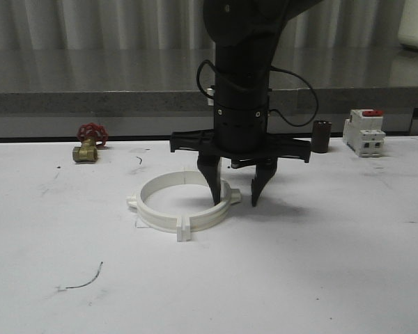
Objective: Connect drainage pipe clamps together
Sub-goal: 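Open the right gripper and lift it away from the closed ring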
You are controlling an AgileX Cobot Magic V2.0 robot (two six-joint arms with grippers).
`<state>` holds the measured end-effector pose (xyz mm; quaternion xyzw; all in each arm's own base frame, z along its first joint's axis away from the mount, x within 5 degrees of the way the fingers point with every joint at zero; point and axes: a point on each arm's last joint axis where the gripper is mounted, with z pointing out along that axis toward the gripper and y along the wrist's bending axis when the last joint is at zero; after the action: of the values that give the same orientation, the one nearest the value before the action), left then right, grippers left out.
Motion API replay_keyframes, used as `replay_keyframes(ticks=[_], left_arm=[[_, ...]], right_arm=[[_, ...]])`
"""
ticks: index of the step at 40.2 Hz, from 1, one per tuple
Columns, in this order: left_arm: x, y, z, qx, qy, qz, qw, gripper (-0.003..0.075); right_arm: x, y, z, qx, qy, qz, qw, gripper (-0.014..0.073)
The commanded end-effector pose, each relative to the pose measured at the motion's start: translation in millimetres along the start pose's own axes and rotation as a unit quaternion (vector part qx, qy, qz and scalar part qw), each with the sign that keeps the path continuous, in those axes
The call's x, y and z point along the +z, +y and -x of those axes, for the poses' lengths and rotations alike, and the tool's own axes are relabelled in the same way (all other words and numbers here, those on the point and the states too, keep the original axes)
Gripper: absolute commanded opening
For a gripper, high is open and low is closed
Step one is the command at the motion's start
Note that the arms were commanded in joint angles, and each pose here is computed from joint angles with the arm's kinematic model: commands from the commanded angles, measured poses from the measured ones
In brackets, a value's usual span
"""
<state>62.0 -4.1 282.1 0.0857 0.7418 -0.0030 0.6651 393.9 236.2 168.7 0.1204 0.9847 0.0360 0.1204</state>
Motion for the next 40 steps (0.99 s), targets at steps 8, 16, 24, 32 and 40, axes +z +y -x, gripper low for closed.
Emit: replay_keyframes(ticks=[8,16,24,32,40], left_arm=[[-2,0,16,0.002,-0.048,-0.006,0.999,-0.002],[-2,0,16,0.002,-0.048,-0.006,0.999,-0.002],[-2,0,16,0.002,-0.048,-0.006,0.999,-0.002],[-2,0,16,0.002,-0.048,-0.006,0.999,-0.002],[-2,0,16,0.002,-0.048,-0.006,0.999,-0.002]], right_arm=[[-75,2,18,0.009,-0.058,0.042,0.997,0.0403],[-109,-2,17,0.0,-0.07,0.06,0.996,0.0349],[-135,-9,11,-0.029,-0.067,0.063,0.995,0.0048],[-162,-16,7,-0.056,-0.082,0.076,0.992,-0.0125],[-196,-41,12,-0.082,-0.093,0.105,0.987,-0.0111]])
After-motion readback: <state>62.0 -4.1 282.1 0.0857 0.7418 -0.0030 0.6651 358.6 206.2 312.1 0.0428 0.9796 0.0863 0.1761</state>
